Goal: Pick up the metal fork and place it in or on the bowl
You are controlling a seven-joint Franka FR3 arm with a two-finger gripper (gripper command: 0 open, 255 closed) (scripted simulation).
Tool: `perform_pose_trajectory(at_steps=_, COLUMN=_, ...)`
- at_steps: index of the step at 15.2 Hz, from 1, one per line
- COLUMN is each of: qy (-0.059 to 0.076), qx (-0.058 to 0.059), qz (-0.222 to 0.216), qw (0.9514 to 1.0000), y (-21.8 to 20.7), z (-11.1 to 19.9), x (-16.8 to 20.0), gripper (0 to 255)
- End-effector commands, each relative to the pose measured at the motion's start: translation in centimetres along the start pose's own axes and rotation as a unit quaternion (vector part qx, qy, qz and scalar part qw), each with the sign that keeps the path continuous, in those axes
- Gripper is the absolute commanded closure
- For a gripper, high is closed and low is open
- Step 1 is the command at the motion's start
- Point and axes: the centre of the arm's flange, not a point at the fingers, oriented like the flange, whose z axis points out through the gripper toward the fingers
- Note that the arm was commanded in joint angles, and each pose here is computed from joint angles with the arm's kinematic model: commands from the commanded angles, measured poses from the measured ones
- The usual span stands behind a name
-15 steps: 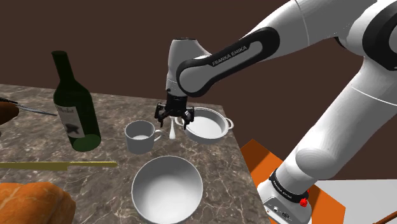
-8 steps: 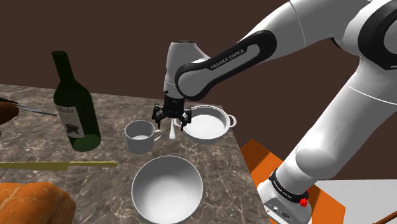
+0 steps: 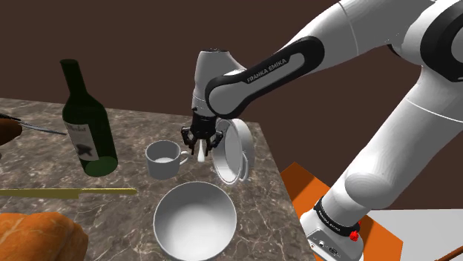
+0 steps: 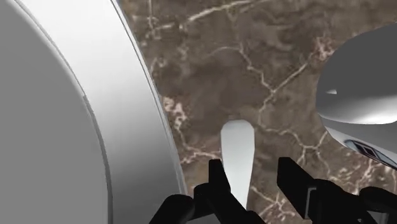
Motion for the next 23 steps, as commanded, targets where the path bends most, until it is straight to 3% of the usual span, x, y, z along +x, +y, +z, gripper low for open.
perform_pose_trajectory(at_steps=1, qy=-0.005, qx=-0.009, qz=0.006, qw=0.9999, y=0.7, z=1.1, x=0.7, gripper=255)
perform_pose_trajectory(at_steps=12, qy=-0.005, qx=-0.009, qz=0.005, qw=0.9999, y=0.3, z=-1.8, x=0.6, gripper=255)
perform_pose_trajectory(at_steps=13, qy=-0.005, qx=-0.009, qz=0.005, qw=0.9999, y=0.3, z=-1.8, x=0.6, gripper=0)
perform_pose_trajectory(at_steps=17, qy=-0.037, qx=-0.008, qz=-0.046, qw=0.9982, y=0.0, z=-2.6, x=6.8, gripper=0)
perform_pose_trajectory(at_steps=23, qy=-0.038, qx=-0.008, qz=-0.048, qw=0.9981, y=0.0, z=0.0, x=6.8, gripper=0)
